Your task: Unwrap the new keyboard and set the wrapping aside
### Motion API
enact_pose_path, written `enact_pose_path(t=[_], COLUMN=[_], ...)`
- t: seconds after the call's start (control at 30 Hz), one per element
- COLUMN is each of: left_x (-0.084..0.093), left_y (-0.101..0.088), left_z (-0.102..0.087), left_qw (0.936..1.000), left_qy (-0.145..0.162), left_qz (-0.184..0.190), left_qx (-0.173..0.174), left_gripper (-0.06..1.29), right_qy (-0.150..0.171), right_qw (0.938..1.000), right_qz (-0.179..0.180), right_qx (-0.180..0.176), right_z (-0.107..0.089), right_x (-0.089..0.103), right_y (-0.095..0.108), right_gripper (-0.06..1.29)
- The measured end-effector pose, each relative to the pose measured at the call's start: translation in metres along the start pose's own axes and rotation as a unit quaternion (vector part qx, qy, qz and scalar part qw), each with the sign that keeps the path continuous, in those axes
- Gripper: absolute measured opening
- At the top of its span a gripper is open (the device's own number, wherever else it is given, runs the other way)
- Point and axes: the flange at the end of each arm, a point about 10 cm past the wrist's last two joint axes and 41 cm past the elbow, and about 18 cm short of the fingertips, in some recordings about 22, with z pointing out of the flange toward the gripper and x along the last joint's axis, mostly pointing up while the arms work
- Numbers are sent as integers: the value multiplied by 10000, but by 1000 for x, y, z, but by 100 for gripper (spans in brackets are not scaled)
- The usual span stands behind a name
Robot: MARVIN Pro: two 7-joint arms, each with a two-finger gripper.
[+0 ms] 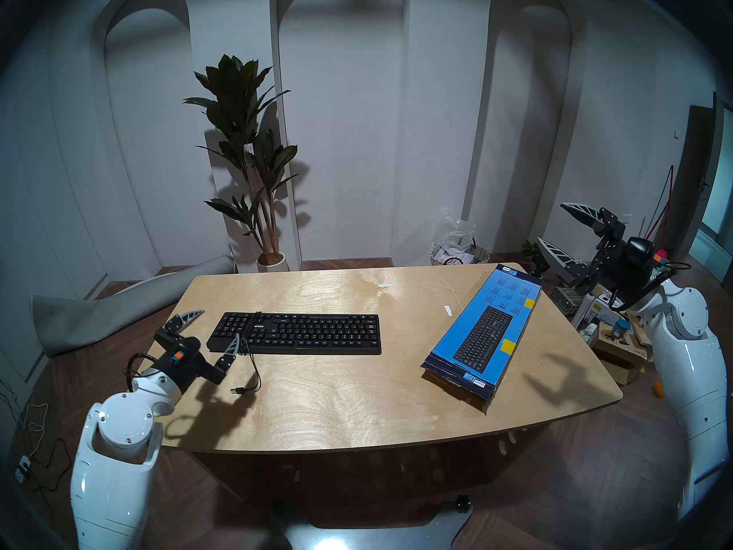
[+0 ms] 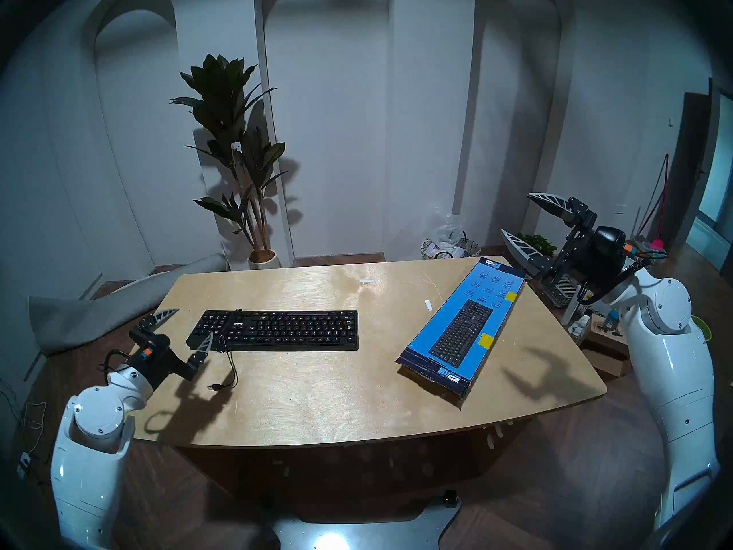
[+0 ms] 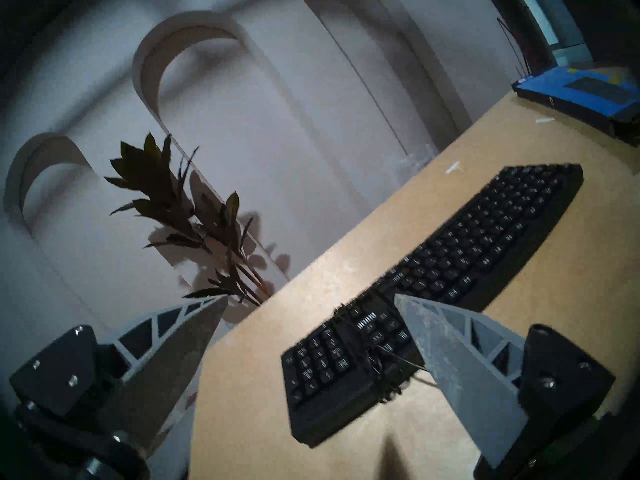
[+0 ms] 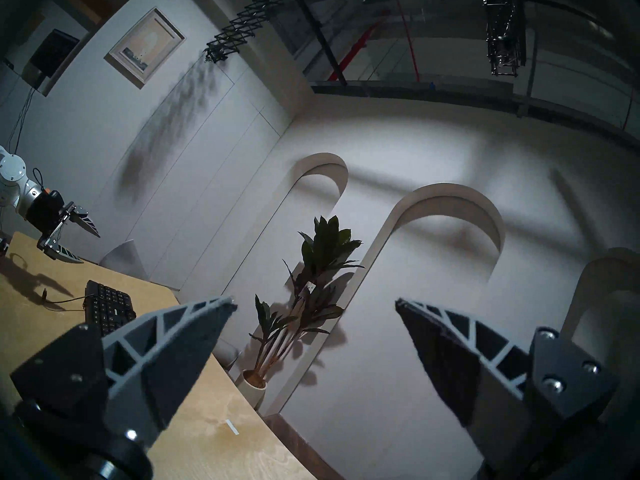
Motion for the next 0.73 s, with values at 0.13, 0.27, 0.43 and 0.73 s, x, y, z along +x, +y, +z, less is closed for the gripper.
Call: enact_pose_path(t=[0.13,0.27,0.43,0.73], left_x=[23,33,33,17], left_y=[-12,-8,6,32], left_z=[2,9,20,41], left_qw=[9986,9933,9860,9686], left_qy=[411,612,610,319], left_qz=[-225,-797,-1359,-2213], left_qx=[263,568,752,1089], left_gripper=[126,126,126,126], right_qy=[49,109,190,273], right_qw=[9995,9982,9970,9939], right_qz=[116,327,543,878], right_qx=[-289,-481,-512,-604], right_z=[8,24,44,79], right_x=[-6,-16,-21,-24], right_y=[-6,-24,-49,-89], right_gripper=[124,124,124,124])
